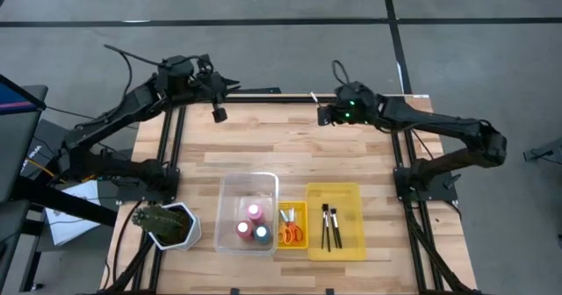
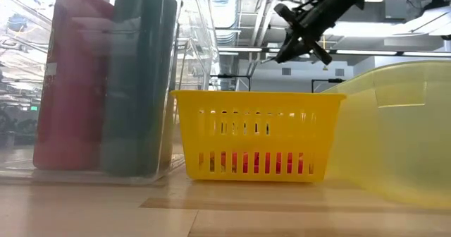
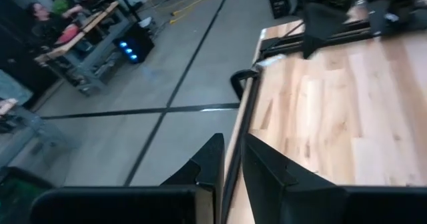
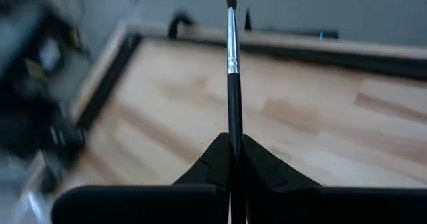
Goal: Pick & Place Paint Supplies
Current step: Put the black paint brush into the right yellow bin
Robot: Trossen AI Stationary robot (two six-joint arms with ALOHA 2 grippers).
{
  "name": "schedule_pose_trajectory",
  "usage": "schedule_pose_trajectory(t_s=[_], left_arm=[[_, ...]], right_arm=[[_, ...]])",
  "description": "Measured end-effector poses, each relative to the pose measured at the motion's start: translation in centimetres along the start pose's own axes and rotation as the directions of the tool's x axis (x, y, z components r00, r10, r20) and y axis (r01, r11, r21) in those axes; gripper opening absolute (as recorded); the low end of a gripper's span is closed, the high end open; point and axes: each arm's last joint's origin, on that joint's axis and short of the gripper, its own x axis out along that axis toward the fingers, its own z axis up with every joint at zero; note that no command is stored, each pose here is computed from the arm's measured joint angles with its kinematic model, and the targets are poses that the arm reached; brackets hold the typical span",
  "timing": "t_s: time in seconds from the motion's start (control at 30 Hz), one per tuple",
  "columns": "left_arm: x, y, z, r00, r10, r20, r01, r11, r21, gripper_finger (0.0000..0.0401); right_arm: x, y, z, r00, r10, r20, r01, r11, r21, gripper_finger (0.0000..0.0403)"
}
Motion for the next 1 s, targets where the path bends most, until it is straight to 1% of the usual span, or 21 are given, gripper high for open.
schedule_pose_trajectory(t_s=[0.1, 0.17, 0.27, 0.37, 0.5, 0.63, 0.7, 0.87, 0.93, 1.0], left_arm=[[-0.3, 0.4, -0.3, 0.998, -0.051, 0.025, 0.051, 0.999, -0.011, 0.0045], [-0.4, 0.7, -0.6, 0.996, -0.089, 0.032, 0.090, 0.996, -0.020, 0.0045], [-0.3, 1.1, -1.4, 0.986, -0.161, 0.052, 0.164, 0.985, -0.048, 0.0045], [-0.2, 1.1, -2.8, 0.968, -0.237, 0.085, 0.245, 0.964, -0.104, 0.0045], [-0.3, 0.4, -5.2, 0.936, -0.320, 0.149, 0.345, 0.918, -0.197, 0.0035], [-0.8, -1.7, -7.4, 0.923, -0.330, 0.197, 0.377, 0.881, -0.288, 0.0007], [-1.2, -3.1, -8.2, 0.924, -0.315, 0.219, 0.373, 0.867, -0.329, 0.0003], [-2.6, -6.7, -9.5, 0.946, -0.168, 0.277, 0.273, 0.872, -0.405, 0.0000], [-3.2, -7.9, -9.9, 0.946, -0.113, 0.305, 0.245, 0.865, -0.437, 0.0000], [-3.9, -9.1, -10.1, 0.943, -0.083, 0.322, 0.227, 0.867, -0.443, 0.0000]], right_arm=[[-0.1, -0.7, -0.2, 0.992, -0.021, 0.121, 0.010, 0.996, 0.091, 0.0008], [0.1, -1.3, 0.0, 0.985, -0.059, 0.162, 0.037, 0.990, 0.134, 0.0008], [0.3, -2.0, 0.5, 0.977, -0.099, 0.187, 0.067, 0.984, 0.167, 0.0008], [0.3, -2.4, 1.1, 0.971, -0.113, 0.212, 0.074, 0.980, 0.185, 0.0008], [0.0, -2.6, 1.1, 0.965, -0.138, 0.224, 0.090, 0.973, 0.212, 0.0008], [0.0, -2.2, 0.5, 0.971, -0.135, 0.197, 0.096, 0.976, 0.195, 0.0008], [0.0, -2.1, 0.2, 0.974, -0.137, 0.179, 0.104, 0.977, 0.185, 0.0008], [0.0, -1.7, -0.5, 0.983, -0.122, 0.138, 0.104, 0.986, 0.133, 0.0008], [0.0, -1.6, -0.7, 0.989, -0.100, 0.110, 0.086, 0.989, 0.118, 0.0008], [-0.3, -1.4, -0.8, 0.992, -0.077, 0.097, 0.067, 0.993, 0.098, 0.0008]])
